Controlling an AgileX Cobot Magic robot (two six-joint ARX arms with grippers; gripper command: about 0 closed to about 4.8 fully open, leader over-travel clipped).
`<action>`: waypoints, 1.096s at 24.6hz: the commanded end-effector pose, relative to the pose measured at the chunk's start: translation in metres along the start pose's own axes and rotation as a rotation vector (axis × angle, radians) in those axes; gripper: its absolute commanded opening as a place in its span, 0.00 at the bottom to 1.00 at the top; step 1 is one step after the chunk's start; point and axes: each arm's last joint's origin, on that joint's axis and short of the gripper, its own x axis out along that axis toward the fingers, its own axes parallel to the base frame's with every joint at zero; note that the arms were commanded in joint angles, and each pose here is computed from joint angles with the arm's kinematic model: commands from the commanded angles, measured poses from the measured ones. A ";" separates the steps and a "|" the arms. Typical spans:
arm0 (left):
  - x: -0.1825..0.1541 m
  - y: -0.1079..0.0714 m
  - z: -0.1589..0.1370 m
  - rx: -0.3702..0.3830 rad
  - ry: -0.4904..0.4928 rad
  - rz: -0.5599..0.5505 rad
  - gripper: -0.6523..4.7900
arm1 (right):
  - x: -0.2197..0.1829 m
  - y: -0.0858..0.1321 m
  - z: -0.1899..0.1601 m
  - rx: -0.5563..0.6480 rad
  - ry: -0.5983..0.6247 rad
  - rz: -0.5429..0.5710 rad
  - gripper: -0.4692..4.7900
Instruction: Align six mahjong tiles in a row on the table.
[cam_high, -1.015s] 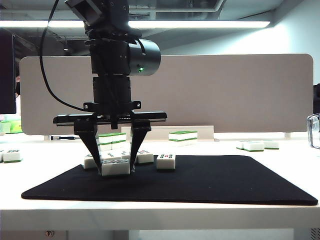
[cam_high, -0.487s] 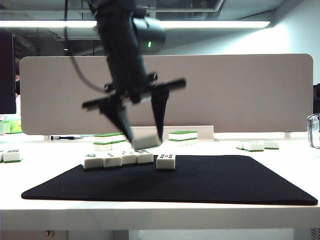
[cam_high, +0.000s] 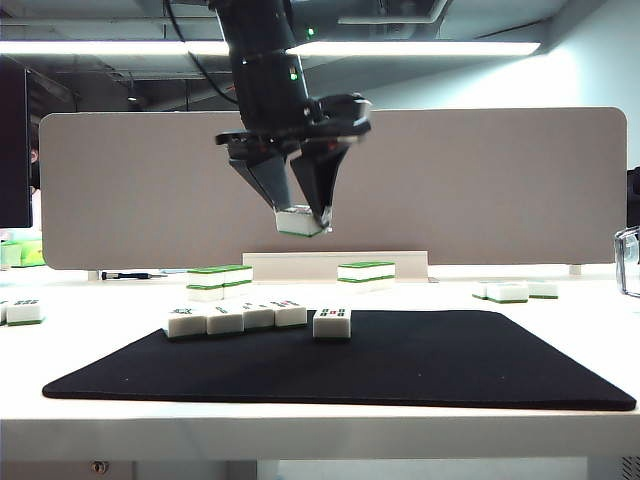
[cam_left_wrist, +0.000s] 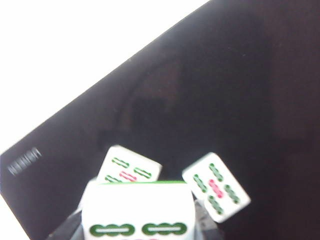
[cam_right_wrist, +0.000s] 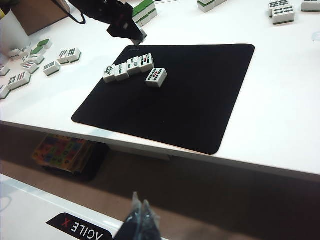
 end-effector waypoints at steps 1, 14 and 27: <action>0.009 0.002 0.003 0.119 -0.016 0.053 0.52 | -0.002 0.001 -0.001 -0.013 -0.021 0.005 0.09; 0.058 0.002 0.017 0.238 -0.021 0.027 0.52 | -0.002 0.001 -0.001 -0.012 -0.020 0.005 0.09; 0.097 -0.004 0.006 0.259 0.065 -0.018 0.52 | -0.002 0.001 -0.001 -0.011 -0.019 0.005 0.09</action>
